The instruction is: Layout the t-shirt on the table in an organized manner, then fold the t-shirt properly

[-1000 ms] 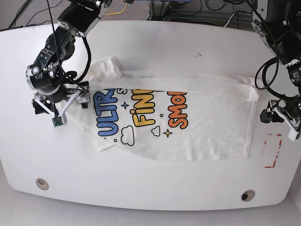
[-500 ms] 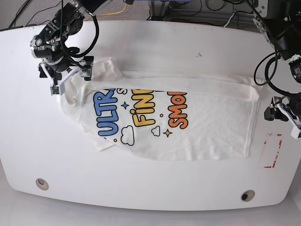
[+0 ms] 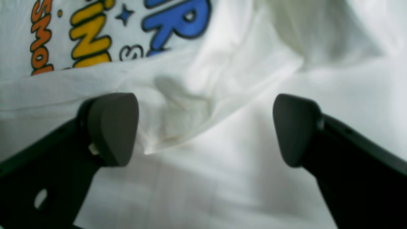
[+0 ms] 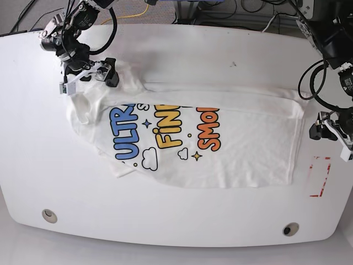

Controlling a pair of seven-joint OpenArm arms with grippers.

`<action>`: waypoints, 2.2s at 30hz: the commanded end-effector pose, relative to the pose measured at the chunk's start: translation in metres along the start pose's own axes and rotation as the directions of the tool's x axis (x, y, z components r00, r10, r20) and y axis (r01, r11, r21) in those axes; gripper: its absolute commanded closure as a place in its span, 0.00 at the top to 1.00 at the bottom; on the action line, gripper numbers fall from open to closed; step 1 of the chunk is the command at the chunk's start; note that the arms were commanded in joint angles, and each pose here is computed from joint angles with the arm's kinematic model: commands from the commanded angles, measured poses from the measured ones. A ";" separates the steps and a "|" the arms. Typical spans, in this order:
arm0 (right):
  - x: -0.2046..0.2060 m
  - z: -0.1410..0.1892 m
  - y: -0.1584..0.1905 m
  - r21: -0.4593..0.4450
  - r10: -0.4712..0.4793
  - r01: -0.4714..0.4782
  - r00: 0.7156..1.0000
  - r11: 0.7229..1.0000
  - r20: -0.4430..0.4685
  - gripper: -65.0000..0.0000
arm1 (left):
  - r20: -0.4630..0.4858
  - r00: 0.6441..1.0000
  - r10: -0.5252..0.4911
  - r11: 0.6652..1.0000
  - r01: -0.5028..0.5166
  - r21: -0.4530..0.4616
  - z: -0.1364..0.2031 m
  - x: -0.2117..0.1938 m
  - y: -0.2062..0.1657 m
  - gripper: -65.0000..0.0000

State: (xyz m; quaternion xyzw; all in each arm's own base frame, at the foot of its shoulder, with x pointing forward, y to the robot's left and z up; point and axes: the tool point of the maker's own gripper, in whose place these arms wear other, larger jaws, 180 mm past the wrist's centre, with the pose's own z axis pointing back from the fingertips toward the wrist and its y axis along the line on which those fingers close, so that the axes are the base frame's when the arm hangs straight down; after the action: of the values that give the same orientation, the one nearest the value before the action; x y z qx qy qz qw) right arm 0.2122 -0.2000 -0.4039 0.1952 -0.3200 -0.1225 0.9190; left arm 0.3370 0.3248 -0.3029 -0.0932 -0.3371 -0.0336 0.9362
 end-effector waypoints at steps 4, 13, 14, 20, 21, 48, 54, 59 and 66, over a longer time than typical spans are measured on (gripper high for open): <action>0.004 -0.007 -0.005 0.034 -0.052 0.051 0.998 0.998 0.037 1.00 | 0.061 0.998 -0.028 1.000 0.027 0.012 0.010 0.021 0.004 0.62; 0.004 -0.008 -0.004 0.039 -0.057 0.056 0.998 0.998 0.039 0.98 | 0.043 0.999 -0.024 1.000 0.024 0.010 0.009 0.012 0.003 0.62; 0.004 -0.008 -0.003 0.040 -0.056 0.055 0.998 0.998 0.038 0.93 | 0.042 0.999 -0.024 1.000 0.024 0.011 0.009 0.012 0.004 0.62; 0.005 -0.015 0.009 0.072 -0.025 0.024 0.999 0.997 0.022 0.55 | 0.040 0.999 -0.024 1.000 0.024 0.012 0.009 0.011 0.004 0.62; 0.006 -0.015 0.010 0.074 -0.023 0.022 1.000 0.997 0.021 0.49 | 0.038 0.999 -0.024 1.000 0.023 0.012 0.009 0.010 0.004 0.62; 0.056 0.013 0.043 0.119 0.088 -0.106 0.985 0.987 0.146 0.00 | 0.021 1.000 -0.021 1.000 0.021 0.011 0.007 0.003 0.004 0.62; 0.083 0.006 0.071 0.204 0.058 -0.099 0.978 0.974 0.198 0.00 | 0.021 1.000 -0.021 1.000 0.021 0.011 0.007 0.003 0.004 0.62; 0.108 0.000 0.089 0.244 0.069 -0.130 0.967 0.961 0.243 0.00 | 0.023 1.000 -0.022 1.000 0.022 0.010 0.007 0.003 0.004 0.62; 0.131 -0.021 0.102 0.324 0.015 -0.097 0.969 0.941 0.246 0.01 | 0.022 1.000 -0.022 1.000 0.022 0.012 0.007 0.003 0.004 0.62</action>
State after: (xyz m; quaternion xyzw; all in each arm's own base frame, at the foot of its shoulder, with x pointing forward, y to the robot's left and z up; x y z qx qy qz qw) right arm 0.3211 -0.1496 -0.3185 0.3095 -0.4262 -0.0644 0.8476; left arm 0.3267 0.3226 -0.3147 -0.0970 -0.3225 -0.0344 0.9410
